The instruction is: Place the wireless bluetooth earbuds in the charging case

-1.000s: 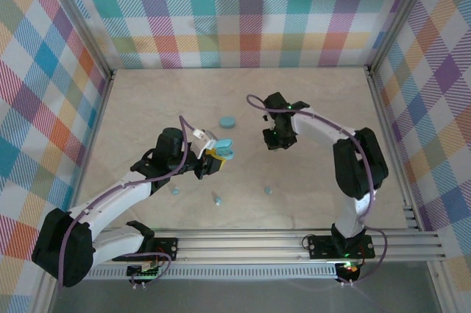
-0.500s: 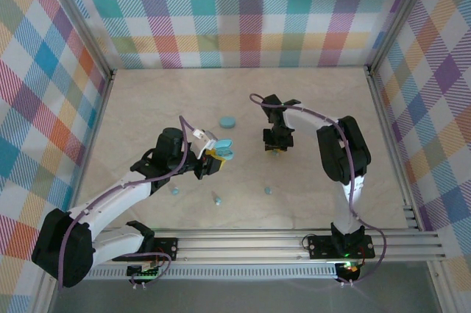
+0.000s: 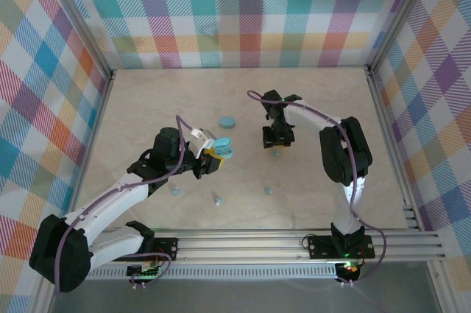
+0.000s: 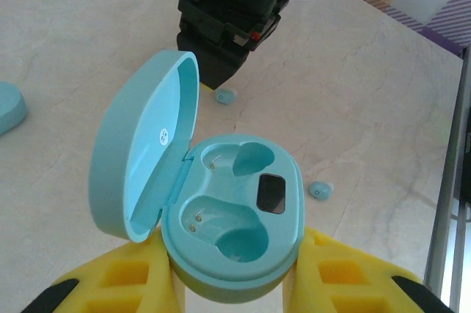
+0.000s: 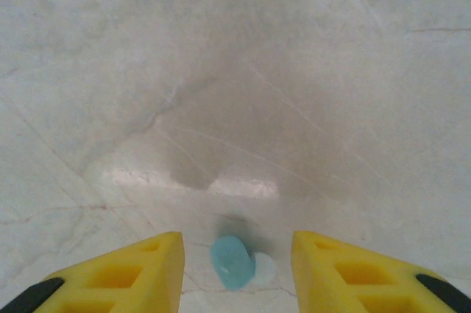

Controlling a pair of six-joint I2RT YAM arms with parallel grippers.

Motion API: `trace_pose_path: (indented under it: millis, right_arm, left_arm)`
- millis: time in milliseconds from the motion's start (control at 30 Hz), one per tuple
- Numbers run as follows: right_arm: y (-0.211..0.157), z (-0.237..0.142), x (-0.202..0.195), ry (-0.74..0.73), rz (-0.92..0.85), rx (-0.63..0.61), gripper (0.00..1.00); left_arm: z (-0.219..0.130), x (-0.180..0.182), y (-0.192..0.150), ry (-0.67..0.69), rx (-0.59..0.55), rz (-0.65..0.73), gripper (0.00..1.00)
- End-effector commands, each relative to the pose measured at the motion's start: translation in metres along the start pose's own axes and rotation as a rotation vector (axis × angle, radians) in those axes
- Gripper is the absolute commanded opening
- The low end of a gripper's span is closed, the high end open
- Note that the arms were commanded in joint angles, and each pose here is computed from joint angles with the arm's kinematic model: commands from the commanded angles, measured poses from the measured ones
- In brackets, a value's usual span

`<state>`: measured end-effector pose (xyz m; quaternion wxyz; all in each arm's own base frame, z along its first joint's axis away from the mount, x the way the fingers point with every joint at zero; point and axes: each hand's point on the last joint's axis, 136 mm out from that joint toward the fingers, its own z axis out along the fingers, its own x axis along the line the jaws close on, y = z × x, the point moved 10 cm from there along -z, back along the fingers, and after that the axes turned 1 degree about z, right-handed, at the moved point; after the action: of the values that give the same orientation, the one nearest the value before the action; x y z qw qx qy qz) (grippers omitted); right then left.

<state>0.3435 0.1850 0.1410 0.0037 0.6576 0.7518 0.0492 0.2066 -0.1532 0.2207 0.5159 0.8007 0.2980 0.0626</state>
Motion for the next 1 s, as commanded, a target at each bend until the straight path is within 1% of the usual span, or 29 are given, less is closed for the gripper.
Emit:
trace_pose_path:
  millis: [0,167,300,500,700,967]
  right_arm:
    - [-0.001,-0.025,-0.004,-0.016,-0.103,-0.019,0.42]
    - [-0.007,-0.021,0.002,-0.001,-0.218,0.012,0.39]
    - [-0.010,-0.015,0.009,-0.049,-0.299,0.020,0.38]
    - [-0.009,-0.008,0.017,-0.049,-0.317,0.033,0.38]
    - [-0.013,0.002,0.015,-0.072,-0.323,0.064,0.38]
    - [-0.015,0.010,0.013,-0.082,-0.323,0.069,0.38]
  left_arm:
    - [-0.006,0.000,0.009,0.015,-0.025,0.016,0.12]
    - [-0.002,0.002,0.009,0.016,-0.026,0.013,0.12]
    - [0.000,0.003,0.010,0.009,-0.023,0.011,0.12]
    - [-0.001,0.003,0.008,0.011,-0.025,0.004,0.12]
    - [-0.004,0.002,0.007,0.021,-0.023,0.006,0.12]
    - [-0.003,0.002,0.006,0.016,-0.030,-0.001,0.12]
